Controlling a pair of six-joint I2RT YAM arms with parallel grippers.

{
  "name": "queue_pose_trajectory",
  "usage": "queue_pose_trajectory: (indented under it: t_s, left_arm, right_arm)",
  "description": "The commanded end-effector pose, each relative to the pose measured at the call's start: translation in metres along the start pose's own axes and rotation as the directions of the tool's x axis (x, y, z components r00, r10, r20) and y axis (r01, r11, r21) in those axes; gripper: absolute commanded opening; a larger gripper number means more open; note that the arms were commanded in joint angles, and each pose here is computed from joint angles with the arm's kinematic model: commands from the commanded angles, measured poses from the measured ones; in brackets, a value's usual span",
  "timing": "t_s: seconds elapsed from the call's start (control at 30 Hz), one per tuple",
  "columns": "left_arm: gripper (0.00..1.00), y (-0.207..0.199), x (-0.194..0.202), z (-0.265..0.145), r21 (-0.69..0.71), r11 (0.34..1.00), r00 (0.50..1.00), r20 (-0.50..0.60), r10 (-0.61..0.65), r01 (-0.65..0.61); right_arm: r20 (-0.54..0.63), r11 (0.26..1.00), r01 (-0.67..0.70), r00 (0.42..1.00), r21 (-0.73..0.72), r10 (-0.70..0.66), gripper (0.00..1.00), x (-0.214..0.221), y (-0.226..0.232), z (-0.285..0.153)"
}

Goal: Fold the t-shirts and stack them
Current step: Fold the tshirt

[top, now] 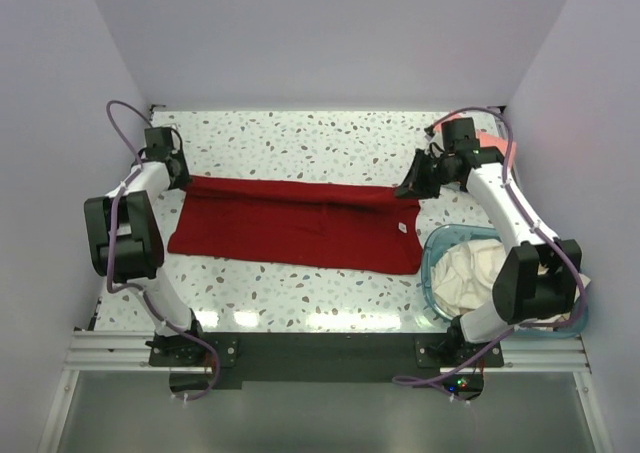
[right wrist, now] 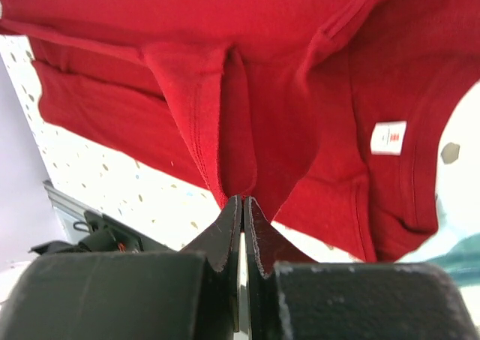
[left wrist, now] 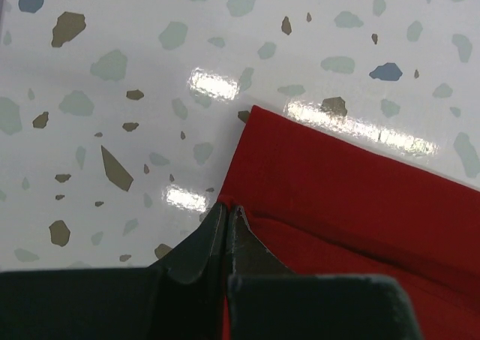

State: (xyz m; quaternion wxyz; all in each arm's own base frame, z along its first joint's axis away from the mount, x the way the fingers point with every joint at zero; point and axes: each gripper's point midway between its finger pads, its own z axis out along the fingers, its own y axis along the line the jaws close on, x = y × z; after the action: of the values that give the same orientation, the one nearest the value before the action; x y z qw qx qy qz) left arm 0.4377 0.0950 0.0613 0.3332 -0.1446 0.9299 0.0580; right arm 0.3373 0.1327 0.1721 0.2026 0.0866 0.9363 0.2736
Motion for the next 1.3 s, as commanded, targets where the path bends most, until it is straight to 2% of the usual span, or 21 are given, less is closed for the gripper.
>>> queue_pose_trajectory:
  t_s: [0.0,0.23,0.3,0.4,0.43,0.5,0.53,0.63,0.77,0.97,1.1,1.27]
  left_arm:
    - [0.0,0.007,-0.017,-0.019,-0.03,1.0,0.997,0.073,0.0,0.002]
    - [0.0,0.009,0.004,-0.024,-0.05,0.995,0.996,0.035,-0.08,0.082]
    - [0.0,0.016,0.014,-0.027,-0.101,0.987,0.992,0.014,-0.127,0.127]
    - [0.32,0.026,0.03,-0.033,-0.171,0.968,0.982,-0.013,-0.186,0.181]
    - [0.52,0.027,0.029,-0.039,-0.173,0.965,0.98,0.003,-0.2,0.198]
    - [0.67,0.027,0.028,-0.049,-0.174,0.954,0.969,0.03,-0.244,0.246]
    - [0.74,0.027,0.027,-0.052,-0.171,0.948,0.963,0.042,-0.267,0.27]
    - [0.74,0.012,0.011,-0.063,-0.12,0.954,0.96,0.092,-0.265,0.275]
    - [0.74,-0.033,-0.008,-0.062,-0.013,0.971,0.965,0.113,-0.237,0.24]
    - [0.75,-0.094,-0.025,-0.038,0.145,0.963,0.969,0.062,-0.24,0.229]
    - [0.75,-0.107,-0.025,-0.026,0.181,0.952,0.967,0.025,-0.255,0.246]
    - [0.76,-0.103,-0.022,-0.028,0.167,0.957,0.97,0.025,-0.244,0.236]
  right_arm:
    - [-0.014,1.0,0.021,1.0,0.0,-0.021,0.0,0.016,0.003,-0.013]
    - [-0.1,0.999,0.037,0.994,0.037,-0.033,0.0,0.047,-0.011,0.0]
    - [-0.136,0.996,0.068,0.989,0.052,-0.06,0.0,0.06,-0.015,0.006]
    - [-0.237,0.984,0.135,0.966,0.116,-0.104,0.0,0.089,-0.035,0.019]
    - [-0.276,0.979,0.15,0.955,0.138,-0.108,0.11,0.101,-0.043,0.023]
    - [-0.334,0.962,0.21,0.932,0.172,-0.144,0.31,0.117,-0.053,0.024]
    - [-0.344,0.959,0.224,0.926,0.172,-0.154,0.45,0.119,-0.053,0.023]
    - [-0.313,0.952,0.26,0.928,0.161,-0.201,0.5,0.105,-0.044,0.018]
    - [-0.246,0.952,0.277,0.939,0.132,-0.239,0.51,0.071,-0.024,0.028]
    - [-0.191,0.963,0.268,0.947,0.021,-0.259,0.47,0.021,0.002,0.09]
    - [-0.217,0.962,0.271,0.937,-0.041,-0.273,0.46,0.005,0.008,0.131]
    - [-0.217,0.963,0.239,0.94,-0.127,-0.262,0.44,-0.003,0.022,0.158]
